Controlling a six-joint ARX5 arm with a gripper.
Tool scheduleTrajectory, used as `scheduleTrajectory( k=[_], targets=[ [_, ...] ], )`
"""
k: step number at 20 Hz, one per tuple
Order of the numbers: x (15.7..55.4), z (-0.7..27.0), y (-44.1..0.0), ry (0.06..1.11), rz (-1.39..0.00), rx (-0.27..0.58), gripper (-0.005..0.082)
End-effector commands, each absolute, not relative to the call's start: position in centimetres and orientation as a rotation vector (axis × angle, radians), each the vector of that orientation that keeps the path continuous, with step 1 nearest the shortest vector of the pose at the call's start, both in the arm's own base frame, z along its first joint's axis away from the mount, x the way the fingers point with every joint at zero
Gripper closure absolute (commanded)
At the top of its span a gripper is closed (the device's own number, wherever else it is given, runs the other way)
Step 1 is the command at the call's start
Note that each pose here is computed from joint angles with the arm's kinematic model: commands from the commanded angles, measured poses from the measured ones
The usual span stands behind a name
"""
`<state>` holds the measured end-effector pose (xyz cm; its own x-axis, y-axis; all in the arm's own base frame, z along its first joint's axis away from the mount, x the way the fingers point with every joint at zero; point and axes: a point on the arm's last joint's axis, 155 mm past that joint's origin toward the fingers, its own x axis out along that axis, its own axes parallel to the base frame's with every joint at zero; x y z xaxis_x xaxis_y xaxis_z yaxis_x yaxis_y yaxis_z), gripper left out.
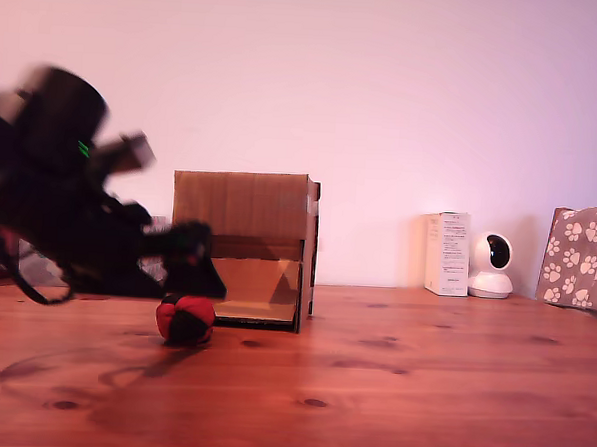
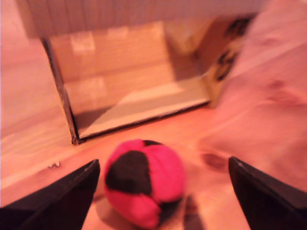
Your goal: Drop the footbag into the cardboard dice tower
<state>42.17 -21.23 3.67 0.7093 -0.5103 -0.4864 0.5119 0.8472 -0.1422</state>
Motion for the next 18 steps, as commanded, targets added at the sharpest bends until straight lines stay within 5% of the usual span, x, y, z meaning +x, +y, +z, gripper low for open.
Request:
scheduleTrajectory(
  k=[1,3,5,7,12,18],
  targets=[
    [41.9,2.0,-21.2,0.585,-0.564,0.015,-0.0003],
    [41.9,1.5,-21.1,0.613,-0.560,0.018,0.0147],
    [41.6,1.1,-21.0,0.628,-0.562,0.030,0.0482],
    [41.5,1.0,-21.0,0.637,-0.563,0.036,0.0663],
    [39.7,2.6,-21.6,0.684,-0.630,0.020,0.0675],
    [36.7,9.7,-20.8,0.658,-0.659,0.040,0.0675]
  ],
)
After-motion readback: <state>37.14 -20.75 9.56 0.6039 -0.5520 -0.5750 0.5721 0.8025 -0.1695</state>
